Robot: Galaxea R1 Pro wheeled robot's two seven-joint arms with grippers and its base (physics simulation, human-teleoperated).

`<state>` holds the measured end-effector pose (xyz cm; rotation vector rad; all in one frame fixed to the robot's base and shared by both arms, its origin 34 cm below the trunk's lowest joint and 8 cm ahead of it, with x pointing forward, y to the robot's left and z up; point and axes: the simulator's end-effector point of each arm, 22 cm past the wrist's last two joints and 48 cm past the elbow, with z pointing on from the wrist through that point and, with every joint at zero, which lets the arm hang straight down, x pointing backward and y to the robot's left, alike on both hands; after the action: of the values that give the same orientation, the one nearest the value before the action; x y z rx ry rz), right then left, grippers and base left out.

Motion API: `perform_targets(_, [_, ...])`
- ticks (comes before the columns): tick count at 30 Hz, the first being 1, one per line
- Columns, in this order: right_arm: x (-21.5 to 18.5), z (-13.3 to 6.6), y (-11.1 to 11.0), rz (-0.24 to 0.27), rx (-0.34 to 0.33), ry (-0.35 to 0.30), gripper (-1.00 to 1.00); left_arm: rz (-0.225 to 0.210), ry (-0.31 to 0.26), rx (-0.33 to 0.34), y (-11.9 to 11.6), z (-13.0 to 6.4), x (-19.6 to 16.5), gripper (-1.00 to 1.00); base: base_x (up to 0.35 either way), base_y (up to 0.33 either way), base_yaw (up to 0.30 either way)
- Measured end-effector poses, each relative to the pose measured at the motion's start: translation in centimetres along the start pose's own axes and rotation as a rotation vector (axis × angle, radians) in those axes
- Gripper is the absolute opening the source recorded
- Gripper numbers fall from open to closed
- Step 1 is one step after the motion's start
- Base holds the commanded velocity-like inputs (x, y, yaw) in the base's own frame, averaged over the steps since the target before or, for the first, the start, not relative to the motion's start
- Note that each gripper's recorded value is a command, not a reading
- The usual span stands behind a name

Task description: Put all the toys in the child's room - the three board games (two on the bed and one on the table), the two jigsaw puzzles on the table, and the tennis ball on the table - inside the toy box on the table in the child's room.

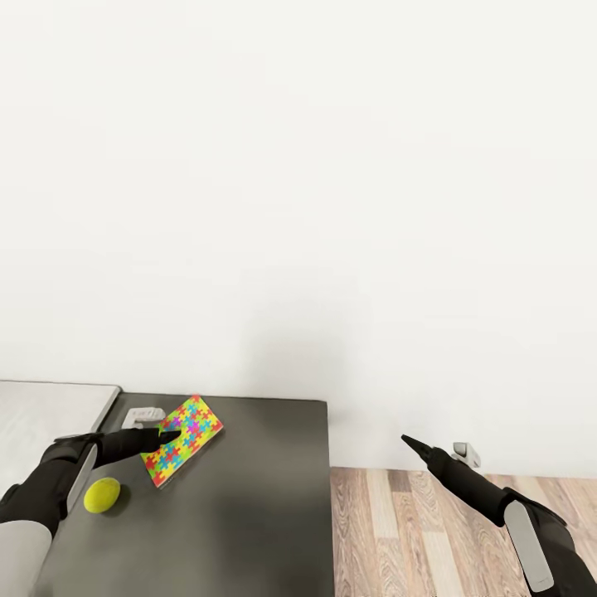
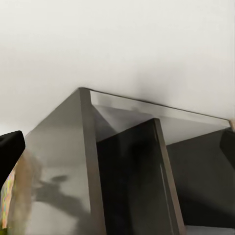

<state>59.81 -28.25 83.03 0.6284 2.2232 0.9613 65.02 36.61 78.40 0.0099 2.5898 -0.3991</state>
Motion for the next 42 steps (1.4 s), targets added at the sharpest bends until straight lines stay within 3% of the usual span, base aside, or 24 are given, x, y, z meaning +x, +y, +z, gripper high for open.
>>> perform_targets(42, [0.28,0.13,-0.35,0.004,0.005,0.006,1.0,0.012,-0.012,0.008,-0.08,0.32,-0.03,1.0,-0.015,-0.04,0.0])
